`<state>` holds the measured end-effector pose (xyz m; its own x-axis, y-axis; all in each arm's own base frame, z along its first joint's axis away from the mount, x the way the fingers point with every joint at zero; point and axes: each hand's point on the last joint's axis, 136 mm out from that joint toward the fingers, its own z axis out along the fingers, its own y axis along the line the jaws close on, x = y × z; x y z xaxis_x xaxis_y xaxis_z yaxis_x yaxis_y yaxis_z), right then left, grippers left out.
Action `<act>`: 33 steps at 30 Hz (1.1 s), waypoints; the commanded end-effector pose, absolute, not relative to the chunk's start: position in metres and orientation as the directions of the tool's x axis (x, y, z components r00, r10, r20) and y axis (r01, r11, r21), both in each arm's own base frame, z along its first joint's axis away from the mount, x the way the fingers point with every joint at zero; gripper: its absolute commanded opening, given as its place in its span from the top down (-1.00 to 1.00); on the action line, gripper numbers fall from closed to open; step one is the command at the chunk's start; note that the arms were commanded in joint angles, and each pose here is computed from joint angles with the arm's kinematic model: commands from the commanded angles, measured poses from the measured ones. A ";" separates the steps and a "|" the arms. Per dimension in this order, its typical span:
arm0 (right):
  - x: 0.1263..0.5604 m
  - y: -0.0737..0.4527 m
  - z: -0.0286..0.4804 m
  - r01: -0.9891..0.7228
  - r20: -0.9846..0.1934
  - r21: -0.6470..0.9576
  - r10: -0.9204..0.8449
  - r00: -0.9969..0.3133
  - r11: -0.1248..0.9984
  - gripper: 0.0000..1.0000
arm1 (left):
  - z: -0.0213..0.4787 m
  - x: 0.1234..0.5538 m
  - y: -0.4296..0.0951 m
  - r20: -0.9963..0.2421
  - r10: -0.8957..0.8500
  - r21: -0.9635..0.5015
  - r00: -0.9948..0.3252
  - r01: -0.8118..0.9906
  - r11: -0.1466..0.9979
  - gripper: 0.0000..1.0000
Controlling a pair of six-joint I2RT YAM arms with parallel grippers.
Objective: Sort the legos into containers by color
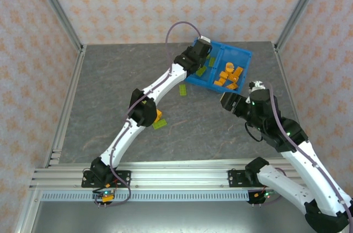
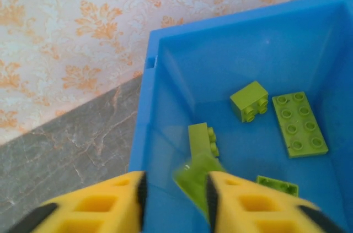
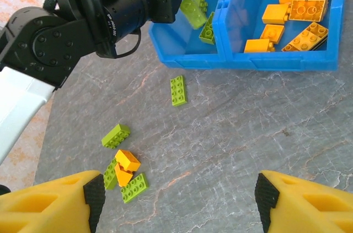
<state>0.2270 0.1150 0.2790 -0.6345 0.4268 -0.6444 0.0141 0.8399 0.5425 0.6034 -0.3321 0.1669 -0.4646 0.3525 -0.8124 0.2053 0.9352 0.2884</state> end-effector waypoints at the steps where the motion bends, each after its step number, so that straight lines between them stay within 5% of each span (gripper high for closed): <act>1: 0.234 0.115 0.286 0.048 -0.635 0.555 0.460 -0.621 0.830 -0.48 | 0.223 0.595 -0.337 -0.861 0.310 0.242 -0.404 0.212 0.947 0.09; 8: 0.260 0.133 0.267 0.071 -0.606 0.539 0.446 -0.659 0.839 -0.48 | 0.290 0.545 -0.335 -0.878 0.166 0.030 -0.449 0.294 0.955 0.05; 14: 0.284 0.172 0.229 0.025 -0.536 0.480 0.316 -0.783 0.877 -0.47 | 0.347 0.446 -0.289 -0.929 0.034 -0.118 -0.368 0.383 0.916 -0.20; 24: 0.331 0.250 0.150 -0.084 -0.452 0.297 0.063 -0.890 0.951 -0.47 | 0.316 0.269 -0.183 -0.877 0.340 0.101 -0.339 0.561 0.822 -0.99; 33: 0.400 0.267 0.082 -0.110 -0.454 0.048 -0.077 -0.888 0.993 -0.49 | 0.252 0.191 -0.155 -0.787 0.553 0.196 -0.272 0.741 0.643 -1.00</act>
